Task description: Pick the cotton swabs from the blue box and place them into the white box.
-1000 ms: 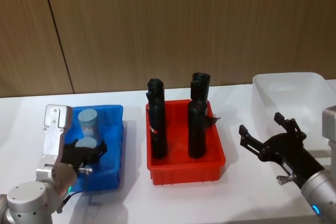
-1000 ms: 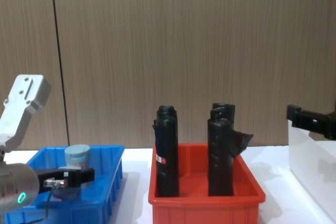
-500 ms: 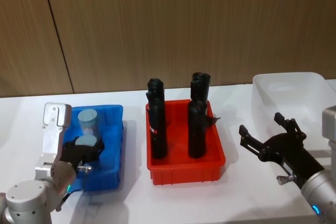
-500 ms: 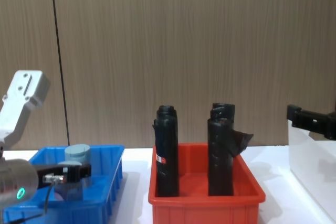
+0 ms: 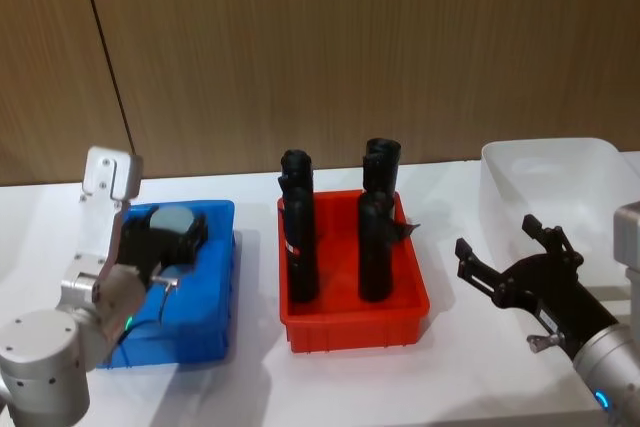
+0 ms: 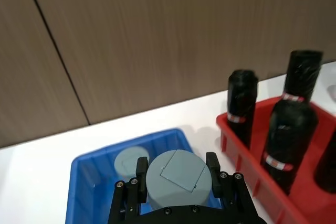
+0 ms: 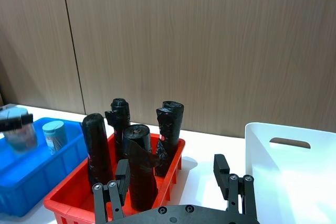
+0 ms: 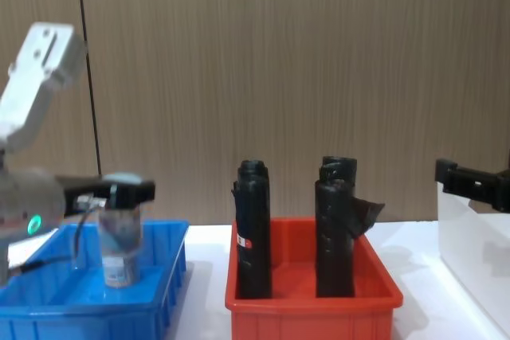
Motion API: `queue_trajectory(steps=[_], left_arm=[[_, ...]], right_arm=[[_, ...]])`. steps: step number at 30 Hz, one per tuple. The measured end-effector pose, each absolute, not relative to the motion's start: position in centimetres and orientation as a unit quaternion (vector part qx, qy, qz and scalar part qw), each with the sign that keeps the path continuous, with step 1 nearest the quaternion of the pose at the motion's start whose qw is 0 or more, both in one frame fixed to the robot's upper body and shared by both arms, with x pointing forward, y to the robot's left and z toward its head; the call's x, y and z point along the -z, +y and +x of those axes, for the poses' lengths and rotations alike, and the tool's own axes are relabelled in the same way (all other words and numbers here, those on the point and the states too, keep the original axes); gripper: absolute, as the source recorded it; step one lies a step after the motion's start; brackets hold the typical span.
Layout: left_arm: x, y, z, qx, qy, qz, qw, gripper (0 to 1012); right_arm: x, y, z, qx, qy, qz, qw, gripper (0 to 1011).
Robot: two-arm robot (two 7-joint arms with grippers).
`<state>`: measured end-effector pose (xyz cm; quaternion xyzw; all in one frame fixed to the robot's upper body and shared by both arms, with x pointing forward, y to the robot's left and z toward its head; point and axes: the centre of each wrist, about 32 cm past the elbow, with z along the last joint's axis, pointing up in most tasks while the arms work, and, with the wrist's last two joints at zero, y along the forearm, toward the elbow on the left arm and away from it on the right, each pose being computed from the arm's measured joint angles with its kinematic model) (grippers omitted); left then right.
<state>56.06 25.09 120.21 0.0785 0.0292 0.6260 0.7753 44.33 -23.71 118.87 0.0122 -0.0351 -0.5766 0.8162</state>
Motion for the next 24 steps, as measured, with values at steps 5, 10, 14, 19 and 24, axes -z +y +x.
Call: queue_trajectory(steps=[5, 10, 14, 19, 24], left_arm=[[-122.3, 24.6, 55.7, -0.604, 0.005, 0.062, 0.795, 671], [-123.7, 24.3, 55.4, -0.582, -0.007, 0.047, 0.812, 671], [-124.9, 24.0, 55.3, -0.557, -0.012, 0.032, 0.830, 671], [-126.2, 23.6, 55.3, -0.523, -0.014, 0.016, 0.852, 671], [-127.1, 23.2, 55.5, -0.493, -0.014, 0.007, 0.870, 671]], right_arm=[[-118.9, -23.7, 44.3, 0.577, -0.035, 0.012, 0.816, 1001], [-118.9, -23.7, 44.3, 0.577, -0.035, 0.012, 0.816, 1001], [-118.9, -23.7, 44.3, 0.577, -0.035, 0.012, 0.816, 1002], [-118.9, -23.7, 44.3, 0.577, -0.035, 0.012, 0.816, 1001], [-118.9, -23.7, 44.3, 0.577, -0.035, 0.012, 0.816, 1002]])
